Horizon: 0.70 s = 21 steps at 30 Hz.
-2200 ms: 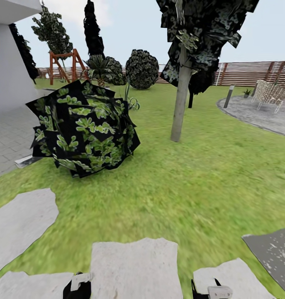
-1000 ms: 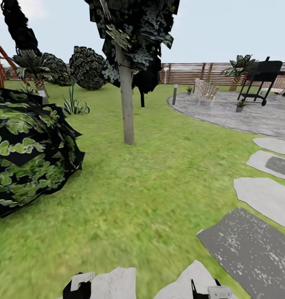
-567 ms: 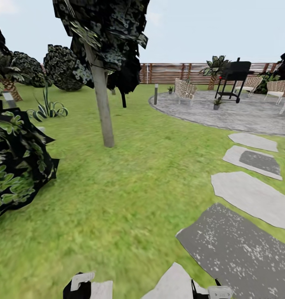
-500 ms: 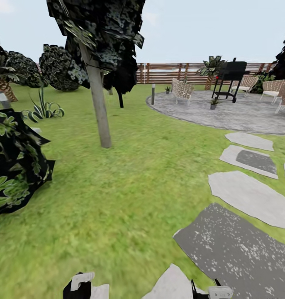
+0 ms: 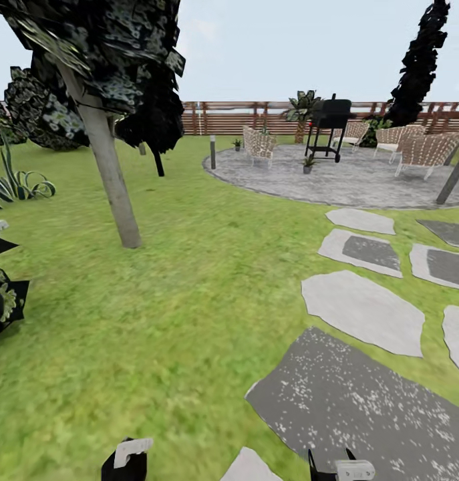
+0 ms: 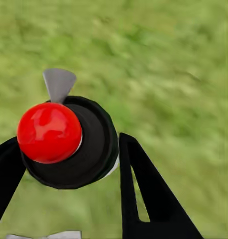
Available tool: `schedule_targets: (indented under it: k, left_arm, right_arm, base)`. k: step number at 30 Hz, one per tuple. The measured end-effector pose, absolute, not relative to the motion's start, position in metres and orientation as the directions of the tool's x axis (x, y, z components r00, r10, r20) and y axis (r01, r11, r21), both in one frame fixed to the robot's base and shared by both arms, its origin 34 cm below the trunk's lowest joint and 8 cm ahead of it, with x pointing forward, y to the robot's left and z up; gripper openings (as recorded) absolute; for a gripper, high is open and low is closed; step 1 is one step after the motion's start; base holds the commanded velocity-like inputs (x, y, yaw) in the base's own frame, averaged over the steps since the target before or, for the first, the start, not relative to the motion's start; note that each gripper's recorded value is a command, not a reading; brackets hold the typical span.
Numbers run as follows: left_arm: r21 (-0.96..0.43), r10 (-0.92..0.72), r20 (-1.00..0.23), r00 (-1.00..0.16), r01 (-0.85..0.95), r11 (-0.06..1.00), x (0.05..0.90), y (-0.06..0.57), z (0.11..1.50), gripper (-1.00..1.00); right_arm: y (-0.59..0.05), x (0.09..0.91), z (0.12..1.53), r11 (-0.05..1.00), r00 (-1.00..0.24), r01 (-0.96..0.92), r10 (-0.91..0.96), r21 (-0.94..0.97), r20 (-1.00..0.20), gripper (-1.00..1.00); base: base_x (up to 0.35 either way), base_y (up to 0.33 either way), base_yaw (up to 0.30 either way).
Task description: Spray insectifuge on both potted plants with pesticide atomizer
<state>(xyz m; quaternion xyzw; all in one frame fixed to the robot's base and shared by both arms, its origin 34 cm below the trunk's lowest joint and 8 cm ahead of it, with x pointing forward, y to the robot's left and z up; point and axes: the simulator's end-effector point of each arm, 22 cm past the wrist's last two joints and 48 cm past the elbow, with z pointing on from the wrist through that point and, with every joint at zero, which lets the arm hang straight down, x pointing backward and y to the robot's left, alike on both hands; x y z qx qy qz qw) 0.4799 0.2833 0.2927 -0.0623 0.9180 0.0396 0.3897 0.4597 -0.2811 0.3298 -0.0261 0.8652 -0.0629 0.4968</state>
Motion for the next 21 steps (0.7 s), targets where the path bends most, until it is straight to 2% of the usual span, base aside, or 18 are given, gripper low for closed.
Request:
schedule_targets:
  k: [21]
  left_arm:
    - [0.024, -0.084, -0.72, -0.688, -0.145, 0.989, 0.4799, 0.2833, 0.2927, -1.0]
  right_arm:
    - [-0.2811, 0.4598, 0.33, 0.991, -0.504, 0.017, -0.108, -0.135, -0.857, 1.0]
  base:
    - [0.243, -0.17, -0.269]
